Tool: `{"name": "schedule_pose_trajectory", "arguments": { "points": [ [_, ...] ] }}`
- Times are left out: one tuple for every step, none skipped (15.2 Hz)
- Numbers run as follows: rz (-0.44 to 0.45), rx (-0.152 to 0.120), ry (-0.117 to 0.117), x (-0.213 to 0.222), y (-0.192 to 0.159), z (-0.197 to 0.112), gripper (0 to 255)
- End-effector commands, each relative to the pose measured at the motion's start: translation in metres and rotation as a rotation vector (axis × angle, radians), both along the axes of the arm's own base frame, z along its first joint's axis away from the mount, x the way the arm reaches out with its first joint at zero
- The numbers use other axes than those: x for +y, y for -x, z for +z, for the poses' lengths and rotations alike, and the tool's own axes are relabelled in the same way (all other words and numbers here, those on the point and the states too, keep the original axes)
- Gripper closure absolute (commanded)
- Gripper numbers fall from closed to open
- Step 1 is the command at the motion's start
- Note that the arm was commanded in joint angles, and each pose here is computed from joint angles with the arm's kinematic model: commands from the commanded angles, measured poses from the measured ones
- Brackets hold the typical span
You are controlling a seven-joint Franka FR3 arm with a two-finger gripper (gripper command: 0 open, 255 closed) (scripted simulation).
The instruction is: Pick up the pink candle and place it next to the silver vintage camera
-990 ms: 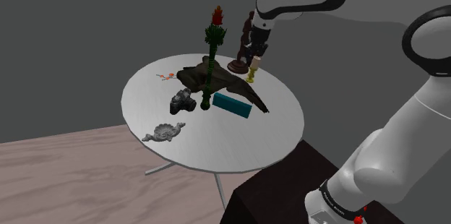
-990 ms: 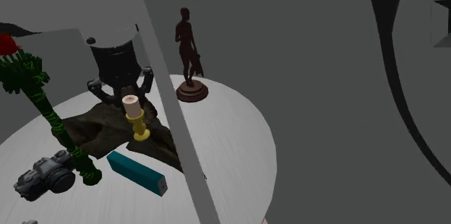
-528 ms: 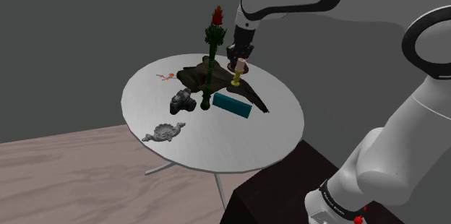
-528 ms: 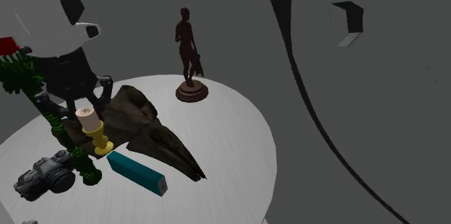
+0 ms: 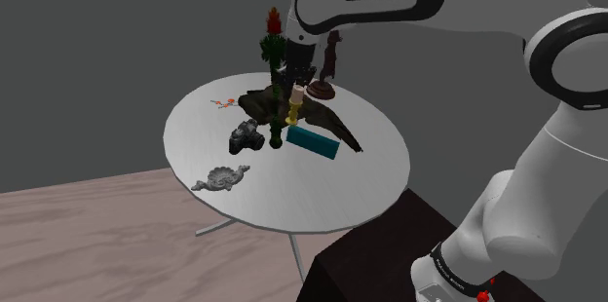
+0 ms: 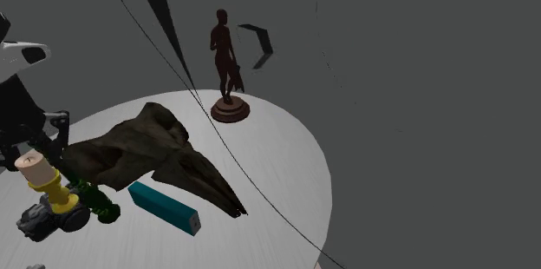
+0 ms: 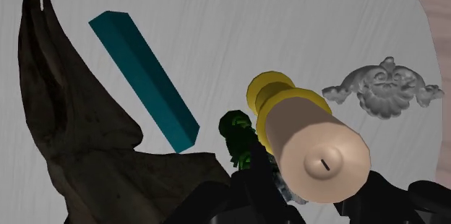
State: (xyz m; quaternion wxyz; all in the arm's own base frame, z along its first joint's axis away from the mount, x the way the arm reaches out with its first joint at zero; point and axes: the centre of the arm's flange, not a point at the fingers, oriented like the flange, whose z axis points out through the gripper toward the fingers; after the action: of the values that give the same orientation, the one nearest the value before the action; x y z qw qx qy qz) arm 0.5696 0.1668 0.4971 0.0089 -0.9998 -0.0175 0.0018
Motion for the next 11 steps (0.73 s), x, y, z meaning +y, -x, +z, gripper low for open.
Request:
{"name": "schedule_pose_trajectory", "arguments": {
  "points": [
    [-0.002,0.0,0.0,0.005,-0.001,-0.009,255],
    [-0.002,0.0,0.0,0.005,-0.001,-0.014,255],
    [-0.002,0.0,0.0,0.005,-0.001,-0.019,255],
    [-0.002,0.0,0.0,0.005,-0.001,-0.025,255],
    [-0.002,0.0,0.0,0.005,-0.001,-0.03,255],
    [-0.002,0.0,0.0,0.005,-0.001,-0.035,255],
    [-0.002,0.0,0.0,0.005,-0.001,-0.04,255],
    [-0.002,0.0,0.0,0.005,-0.001,-0.046,255],
    [-0.002,0.0,0.0,0.005,-0.001,-0.051,255],
    [-0.002,0.0,0.0,0.005,-0.001,-0.056,255],
    [-0.002,0.0,0.0,0.005,-0.001,-0.061,255]
  ]
}}
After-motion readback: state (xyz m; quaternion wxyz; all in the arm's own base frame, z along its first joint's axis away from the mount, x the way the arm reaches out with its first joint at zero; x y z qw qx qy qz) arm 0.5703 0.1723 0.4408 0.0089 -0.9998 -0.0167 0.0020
